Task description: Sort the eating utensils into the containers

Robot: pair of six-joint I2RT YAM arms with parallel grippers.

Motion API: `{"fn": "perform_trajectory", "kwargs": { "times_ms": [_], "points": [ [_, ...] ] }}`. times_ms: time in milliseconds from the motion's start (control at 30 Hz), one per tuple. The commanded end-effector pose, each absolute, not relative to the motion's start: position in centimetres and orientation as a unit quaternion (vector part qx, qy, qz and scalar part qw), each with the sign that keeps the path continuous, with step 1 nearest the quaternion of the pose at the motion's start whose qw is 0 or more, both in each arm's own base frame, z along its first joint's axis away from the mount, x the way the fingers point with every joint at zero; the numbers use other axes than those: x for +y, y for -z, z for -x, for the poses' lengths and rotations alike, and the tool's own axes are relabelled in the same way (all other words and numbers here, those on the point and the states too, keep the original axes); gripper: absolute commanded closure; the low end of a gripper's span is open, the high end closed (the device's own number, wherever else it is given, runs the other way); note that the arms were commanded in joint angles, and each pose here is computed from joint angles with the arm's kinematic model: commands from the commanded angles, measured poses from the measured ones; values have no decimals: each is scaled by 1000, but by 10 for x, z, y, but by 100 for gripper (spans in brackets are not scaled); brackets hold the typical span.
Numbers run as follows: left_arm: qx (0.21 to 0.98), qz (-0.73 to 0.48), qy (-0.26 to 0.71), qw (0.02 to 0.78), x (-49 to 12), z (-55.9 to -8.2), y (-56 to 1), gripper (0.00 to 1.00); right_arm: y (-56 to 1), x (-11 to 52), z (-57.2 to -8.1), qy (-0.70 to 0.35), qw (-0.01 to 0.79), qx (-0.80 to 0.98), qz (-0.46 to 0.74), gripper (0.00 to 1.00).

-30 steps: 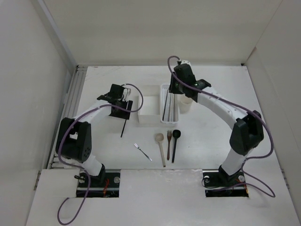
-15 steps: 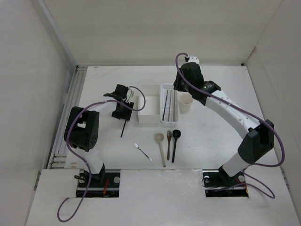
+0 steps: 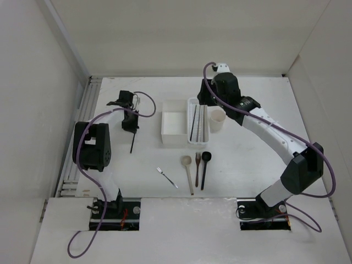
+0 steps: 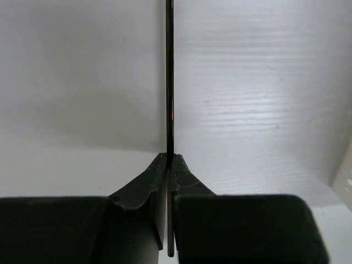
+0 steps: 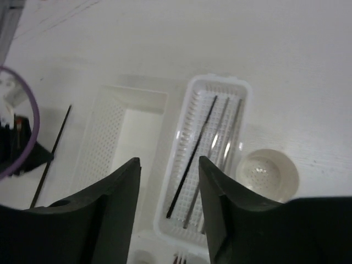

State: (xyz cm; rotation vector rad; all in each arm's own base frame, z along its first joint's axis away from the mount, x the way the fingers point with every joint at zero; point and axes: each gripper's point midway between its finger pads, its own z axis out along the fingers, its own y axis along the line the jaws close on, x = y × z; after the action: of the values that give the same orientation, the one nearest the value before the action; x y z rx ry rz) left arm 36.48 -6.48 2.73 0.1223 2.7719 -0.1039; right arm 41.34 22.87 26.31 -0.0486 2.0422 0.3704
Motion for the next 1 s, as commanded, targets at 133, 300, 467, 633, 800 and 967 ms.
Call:
{"fn": "perform_trajectory", "kwargs": {
  "times_ms": [133, 300, 467, 633, 800, 967],
  "points": [
    [894, -42, 126, 429, -84, -430, -244, 100, -333, 327, -375, -315, 551, 735, 237, 20],
    [833, -44, 190, 517, -109, -431, -348, 100, -364, 380, -361, -379, 548, 685, 296, 11],
    [821, -35, 240, 517, -131, -419, -368, 100, -381, 418, -356, -481, 520, 639, 299, 11],
    [822, -50, 255, 506, -150, -407, -369, 100, -386, 444, -351, -535, 488, 628, 286, 13],
    [820, -60, 253, 509, -156, -405, -368, 100, -366, 448, -375, -525, 484, 662, 227, 16],
    [825, -55, 247, 505, -154, -407, -360, 100, -342, 459, -382, -533, 457, 679, 217, 22]
  ]
}}
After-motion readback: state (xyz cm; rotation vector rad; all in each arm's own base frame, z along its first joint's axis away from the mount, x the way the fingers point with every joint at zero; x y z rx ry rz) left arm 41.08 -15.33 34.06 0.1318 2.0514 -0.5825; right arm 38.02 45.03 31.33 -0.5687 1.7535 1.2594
